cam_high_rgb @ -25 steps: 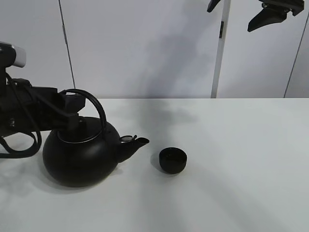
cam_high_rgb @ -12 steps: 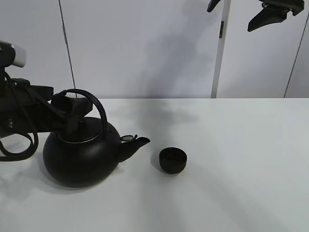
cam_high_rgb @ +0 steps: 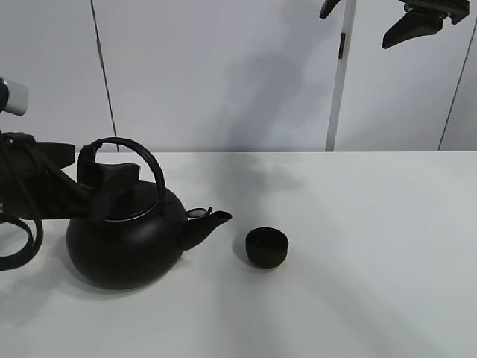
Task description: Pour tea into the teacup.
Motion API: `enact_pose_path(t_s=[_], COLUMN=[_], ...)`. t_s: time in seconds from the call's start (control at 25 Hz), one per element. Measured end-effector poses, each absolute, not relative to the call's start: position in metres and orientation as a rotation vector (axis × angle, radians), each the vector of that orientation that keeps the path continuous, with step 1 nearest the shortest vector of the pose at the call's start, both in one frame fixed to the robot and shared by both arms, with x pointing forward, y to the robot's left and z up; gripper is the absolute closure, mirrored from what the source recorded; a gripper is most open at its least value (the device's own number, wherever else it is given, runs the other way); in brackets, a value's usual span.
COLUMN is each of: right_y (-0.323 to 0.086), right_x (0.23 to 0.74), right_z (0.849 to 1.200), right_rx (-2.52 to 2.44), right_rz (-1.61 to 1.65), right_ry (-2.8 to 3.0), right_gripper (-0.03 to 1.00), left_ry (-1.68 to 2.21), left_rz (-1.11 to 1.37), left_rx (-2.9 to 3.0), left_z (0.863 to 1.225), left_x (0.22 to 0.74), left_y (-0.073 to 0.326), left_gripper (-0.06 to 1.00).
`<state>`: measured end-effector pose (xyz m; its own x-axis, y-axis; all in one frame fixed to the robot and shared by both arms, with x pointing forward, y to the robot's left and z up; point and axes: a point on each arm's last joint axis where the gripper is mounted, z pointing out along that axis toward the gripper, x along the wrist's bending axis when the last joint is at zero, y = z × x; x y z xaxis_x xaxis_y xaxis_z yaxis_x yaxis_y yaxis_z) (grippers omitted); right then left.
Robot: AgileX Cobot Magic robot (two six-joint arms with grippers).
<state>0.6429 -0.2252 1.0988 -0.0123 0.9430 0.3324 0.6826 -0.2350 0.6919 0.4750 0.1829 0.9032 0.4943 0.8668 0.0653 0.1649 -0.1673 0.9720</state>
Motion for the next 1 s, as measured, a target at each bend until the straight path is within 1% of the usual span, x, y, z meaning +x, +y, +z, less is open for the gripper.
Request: enact_pose_path(t_s=[0.32, 0.68, 1.0], right_y=[-0.225, -0.225, -0.225], right_x=[0.643, 0.643, 0.643], right_z=[1.099, 1.099, 1.099], right_rx=[1.942, 1.942, 1.942], right_rz=[1.108, 1.108, 1.108], right_ry=[1.694, 1.694, 1.694], right_gripper=[0.34, 0.34, 0.34], left_ry=[0.864, 0.927, 0.883], left_rz=[0.829, 0.772, 0.798], left_rx=[1.585, 1.593, 1.466], left_z=[0.920, 0.915, 0.952], left_x=[0.474, 0.457, 0.446], left_y=[0.184, 0.191, 0.197], left_gripper=[0.27, 0.27, 0.26])
